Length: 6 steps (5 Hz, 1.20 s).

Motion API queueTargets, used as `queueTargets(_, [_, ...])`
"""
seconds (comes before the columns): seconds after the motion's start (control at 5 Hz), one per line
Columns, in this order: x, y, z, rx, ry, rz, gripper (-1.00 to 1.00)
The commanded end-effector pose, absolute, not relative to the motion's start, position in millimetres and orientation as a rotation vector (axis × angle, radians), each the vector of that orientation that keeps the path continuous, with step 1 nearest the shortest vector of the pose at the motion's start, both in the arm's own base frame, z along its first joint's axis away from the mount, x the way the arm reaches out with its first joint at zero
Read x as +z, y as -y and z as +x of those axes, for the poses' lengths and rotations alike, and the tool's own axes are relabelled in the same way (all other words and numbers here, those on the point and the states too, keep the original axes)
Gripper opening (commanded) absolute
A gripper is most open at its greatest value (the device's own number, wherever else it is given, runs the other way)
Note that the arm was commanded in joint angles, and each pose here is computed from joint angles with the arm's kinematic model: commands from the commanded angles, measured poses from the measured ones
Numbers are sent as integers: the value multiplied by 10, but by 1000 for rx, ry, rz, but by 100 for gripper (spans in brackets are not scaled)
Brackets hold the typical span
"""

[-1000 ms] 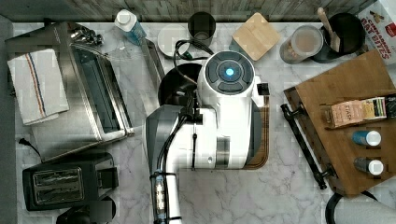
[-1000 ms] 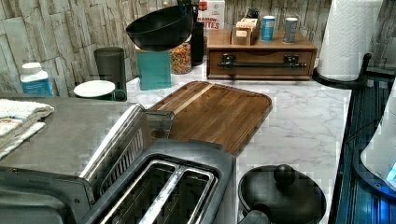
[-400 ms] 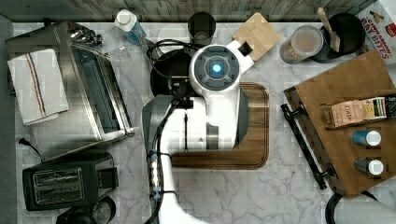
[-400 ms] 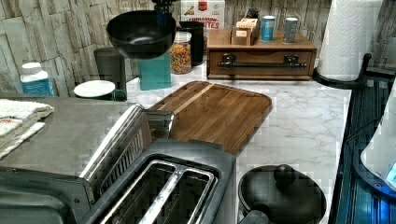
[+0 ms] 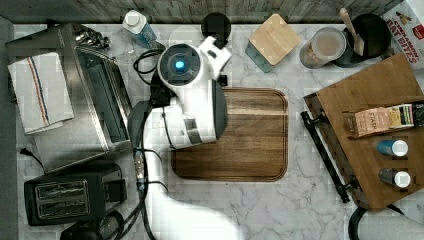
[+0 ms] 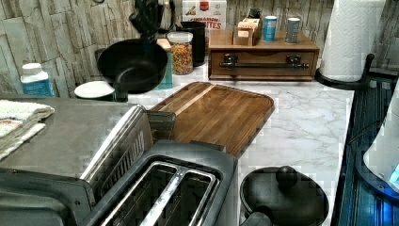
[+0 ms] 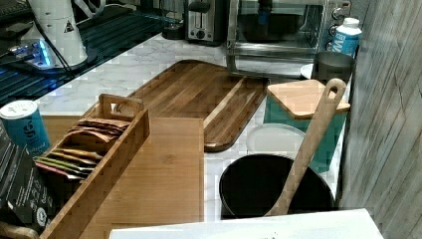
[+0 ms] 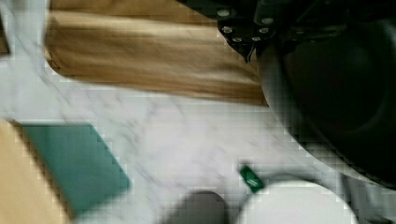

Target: Put the bowl in the oven.

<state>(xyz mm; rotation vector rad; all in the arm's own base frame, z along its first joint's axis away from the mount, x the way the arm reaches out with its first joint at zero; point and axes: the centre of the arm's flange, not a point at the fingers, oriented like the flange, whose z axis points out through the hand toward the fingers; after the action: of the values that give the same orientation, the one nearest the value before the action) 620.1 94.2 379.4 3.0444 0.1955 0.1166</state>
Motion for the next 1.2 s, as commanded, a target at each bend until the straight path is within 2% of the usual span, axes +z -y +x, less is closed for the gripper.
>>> queueTargets(0.2, [4524,-2456,6356,441,-741,2998,-100])
queueTargets(0.4, [4321,-2558,6450,412,-767,3050,-100])
queueTargets(0.6, [4204,-2553,6553,452,-750,3189,-100])
queueTargets(0.8, [4049,-2530,6685,440,-692,3302,-100])
queueTargets(1.0, [3840,-2443,6766,391,-660,3392,-100])
queueTargets(1.2, [3612,-2491,6860,220,-712,3486,-100])
